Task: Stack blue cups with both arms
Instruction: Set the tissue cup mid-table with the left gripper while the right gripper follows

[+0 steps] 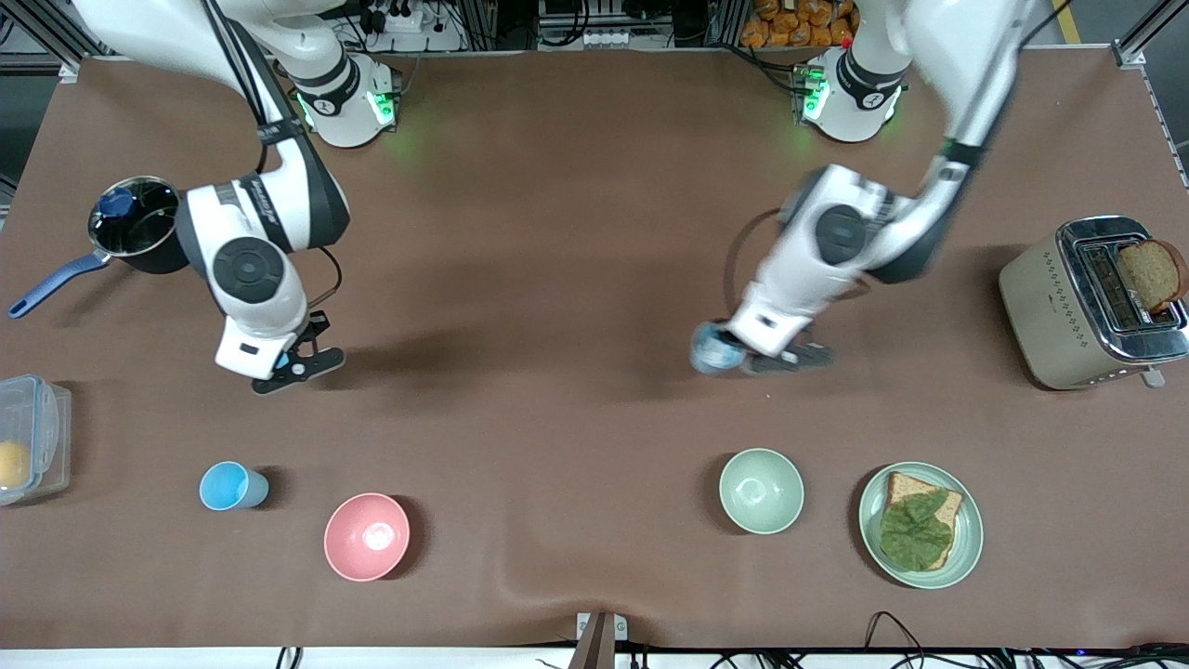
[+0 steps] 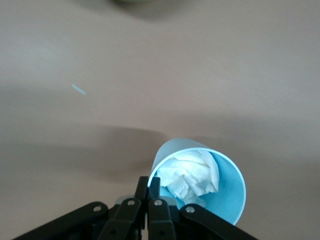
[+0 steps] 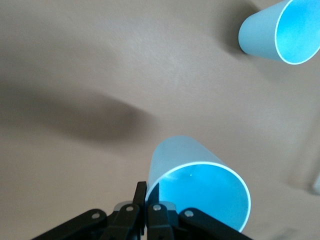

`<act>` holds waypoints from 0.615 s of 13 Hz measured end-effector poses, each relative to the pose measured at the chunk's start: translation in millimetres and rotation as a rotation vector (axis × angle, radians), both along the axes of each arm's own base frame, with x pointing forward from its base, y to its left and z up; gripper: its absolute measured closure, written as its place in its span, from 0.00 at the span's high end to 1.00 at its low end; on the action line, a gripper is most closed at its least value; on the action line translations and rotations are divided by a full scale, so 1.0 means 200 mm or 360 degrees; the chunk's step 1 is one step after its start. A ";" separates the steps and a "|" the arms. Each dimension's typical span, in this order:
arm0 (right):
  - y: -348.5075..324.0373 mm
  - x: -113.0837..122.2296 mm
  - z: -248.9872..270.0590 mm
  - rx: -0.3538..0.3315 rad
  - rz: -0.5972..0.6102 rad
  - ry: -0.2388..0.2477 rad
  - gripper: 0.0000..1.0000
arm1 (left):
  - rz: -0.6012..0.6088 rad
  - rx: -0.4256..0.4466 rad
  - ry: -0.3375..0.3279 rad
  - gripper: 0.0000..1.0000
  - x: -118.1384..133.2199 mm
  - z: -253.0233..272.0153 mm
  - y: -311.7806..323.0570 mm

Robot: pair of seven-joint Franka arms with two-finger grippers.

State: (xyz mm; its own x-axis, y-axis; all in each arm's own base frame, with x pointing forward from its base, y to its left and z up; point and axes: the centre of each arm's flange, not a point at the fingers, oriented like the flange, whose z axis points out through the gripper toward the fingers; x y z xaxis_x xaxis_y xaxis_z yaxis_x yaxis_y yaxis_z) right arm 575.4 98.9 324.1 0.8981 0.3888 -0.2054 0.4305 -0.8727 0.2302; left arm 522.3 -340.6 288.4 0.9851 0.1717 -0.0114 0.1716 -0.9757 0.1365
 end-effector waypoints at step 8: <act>0.36 -0.03 0.43 0.0283 -0.0588 -0.0007 0.04 | 0.0098 -0.0004 0.0075 0.03 -0.27 -0.25 -0.79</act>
